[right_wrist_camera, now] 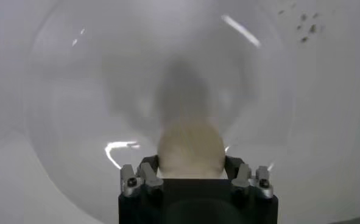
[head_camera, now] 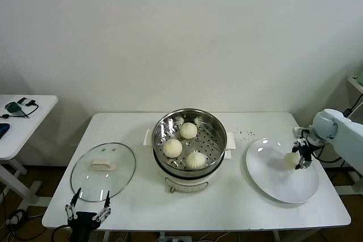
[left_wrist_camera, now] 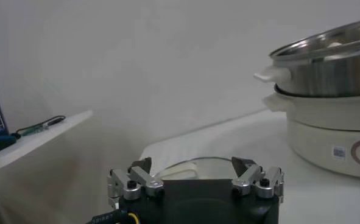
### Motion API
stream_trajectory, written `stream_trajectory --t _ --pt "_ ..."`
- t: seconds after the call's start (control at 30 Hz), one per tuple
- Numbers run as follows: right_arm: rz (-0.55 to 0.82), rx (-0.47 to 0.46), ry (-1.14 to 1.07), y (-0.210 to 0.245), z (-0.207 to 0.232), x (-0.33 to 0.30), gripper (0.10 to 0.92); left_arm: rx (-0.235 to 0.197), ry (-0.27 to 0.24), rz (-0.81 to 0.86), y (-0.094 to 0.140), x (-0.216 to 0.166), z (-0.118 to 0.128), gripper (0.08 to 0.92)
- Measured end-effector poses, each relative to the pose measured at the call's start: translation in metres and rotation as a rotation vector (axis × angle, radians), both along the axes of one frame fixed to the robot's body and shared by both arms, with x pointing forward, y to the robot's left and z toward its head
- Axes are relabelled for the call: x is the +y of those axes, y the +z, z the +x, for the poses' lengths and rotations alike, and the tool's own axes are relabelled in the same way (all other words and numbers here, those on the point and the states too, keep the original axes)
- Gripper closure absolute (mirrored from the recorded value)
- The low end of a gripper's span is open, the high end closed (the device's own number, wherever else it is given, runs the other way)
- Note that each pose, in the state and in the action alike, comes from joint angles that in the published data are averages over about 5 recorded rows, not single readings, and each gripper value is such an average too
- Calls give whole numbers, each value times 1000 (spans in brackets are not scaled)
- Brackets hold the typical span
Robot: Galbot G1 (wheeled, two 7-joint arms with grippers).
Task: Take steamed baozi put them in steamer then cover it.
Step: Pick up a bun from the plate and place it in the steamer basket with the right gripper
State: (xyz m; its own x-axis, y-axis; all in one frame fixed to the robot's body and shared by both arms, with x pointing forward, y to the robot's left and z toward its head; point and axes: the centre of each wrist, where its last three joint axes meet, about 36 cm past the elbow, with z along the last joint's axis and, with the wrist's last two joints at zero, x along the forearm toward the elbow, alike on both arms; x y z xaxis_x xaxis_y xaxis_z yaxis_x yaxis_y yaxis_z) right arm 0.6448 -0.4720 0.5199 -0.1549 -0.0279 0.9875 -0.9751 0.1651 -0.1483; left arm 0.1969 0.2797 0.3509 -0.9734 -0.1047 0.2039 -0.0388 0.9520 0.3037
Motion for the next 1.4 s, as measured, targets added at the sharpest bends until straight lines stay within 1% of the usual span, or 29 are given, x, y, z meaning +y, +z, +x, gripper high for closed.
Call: stream_trajectory --t 0.2,0.4,0.53,0.67,0.8,0.97,1.2,1.4 --pt "79 -67 43 71 24 43 335 -15 -17 -8 5 -4 2 177" --pt "149 -112 124 139 40 107 335 -21 -37 -9 7 -6 1 177" --pt "178 -118 176 173 43 149 335 -23 -51 -13 10 -8 1 177" --pt "187 -97 222 190 43 192 335 -32 -59 -14 15 -9 2 177" --pt "182 -65 254 191 42 230 331 -38 -67 -13 18 -11 2 177" --pt "158 -26 272 176 40 269 334 -39 -76 -9 20 -11 1 177" --pt "114 19 292 139 37 313 332 -41 -88 2 22 -8 4 177" --pt "85 54 300 104 34 330 329 -38 -89 2 21 -7 6 177"
